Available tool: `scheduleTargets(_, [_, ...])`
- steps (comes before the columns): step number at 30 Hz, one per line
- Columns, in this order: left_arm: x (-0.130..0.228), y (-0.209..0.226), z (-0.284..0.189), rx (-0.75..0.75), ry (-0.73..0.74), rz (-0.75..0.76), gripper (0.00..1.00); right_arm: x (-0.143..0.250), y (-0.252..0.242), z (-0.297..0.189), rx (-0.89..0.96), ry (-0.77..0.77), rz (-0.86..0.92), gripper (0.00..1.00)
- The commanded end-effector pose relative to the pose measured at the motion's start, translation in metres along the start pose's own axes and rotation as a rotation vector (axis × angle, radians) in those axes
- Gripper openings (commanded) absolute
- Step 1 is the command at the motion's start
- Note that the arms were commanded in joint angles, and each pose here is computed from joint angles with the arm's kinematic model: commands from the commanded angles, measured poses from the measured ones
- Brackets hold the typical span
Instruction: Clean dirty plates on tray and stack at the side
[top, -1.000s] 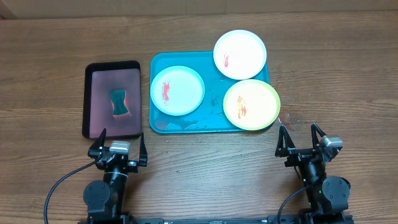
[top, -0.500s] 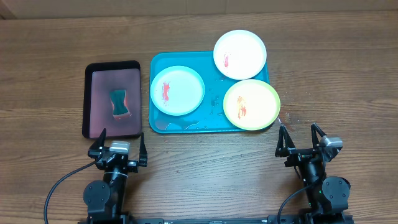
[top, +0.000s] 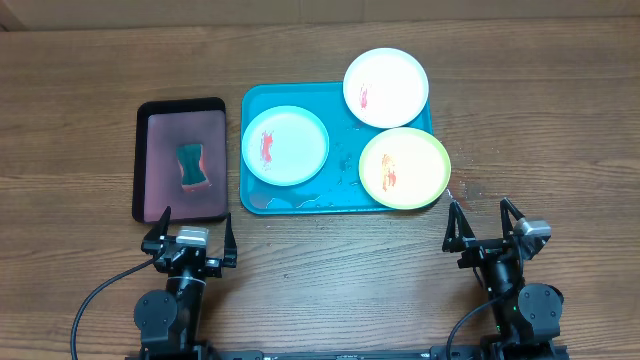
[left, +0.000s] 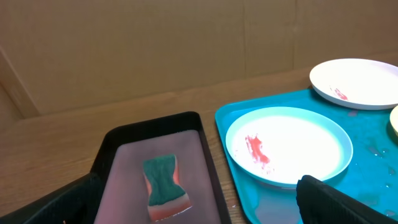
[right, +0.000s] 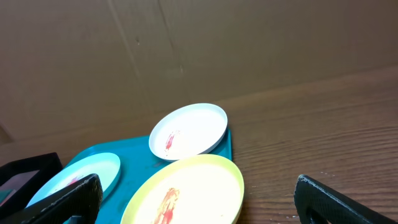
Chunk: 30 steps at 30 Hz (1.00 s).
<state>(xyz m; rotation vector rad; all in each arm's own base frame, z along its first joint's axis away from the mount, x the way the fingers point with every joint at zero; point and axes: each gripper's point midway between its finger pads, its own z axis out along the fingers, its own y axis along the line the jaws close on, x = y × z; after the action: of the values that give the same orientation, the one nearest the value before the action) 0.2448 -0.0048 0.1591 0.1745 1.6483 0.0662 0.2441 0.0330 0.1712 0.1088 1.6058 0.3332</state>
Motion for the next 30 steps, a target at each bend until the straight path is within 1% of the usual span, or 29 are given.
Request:
scheduleTargets(1, [0.000, -0.004, 0.000, 0.018, -0.011, 0.020, 1.00, 0.001, -0.001, 0.000, 0.003, -0.006, -0.003, 1.00])
scheduleTargets(10, [-0.001, -0.004, 0.000, 0.018, -0.013, 0.020, 1.00, -0.001, -0.003, 0.000, 0.011, -0.017, -0.003, 1.00])
scheduleTargets(18, [-0.003, -0.010, 0.000, 0.052, -0.024, 0.021, 1.00, 0.000, -0.006, 0.000, 0.028, -0.012, -0.003, 1.00])
scheduleTargets(22, [-0.003, -0.003, 0.000, 0.013, -0.022, 0.022, 1.00, 0.000, -0.004, 0.000, 0.019, -0.013, -0.002, 1.00])
scheduleTargets(26, [-0.010, -0.004, -0.001, 0.023, -0.050, 0.018, 1.00, -0.007, 0.001, 0.000, -0.008, -0.037, -0.005, 1.00])
scheduleTargets(30, [-0.028, -0.007, -0.005, 0.045, -0.085, -0.017, 1.00, -0.018, 0.016, -0.001, -0.084, -0.077, -0.010, 1.00])
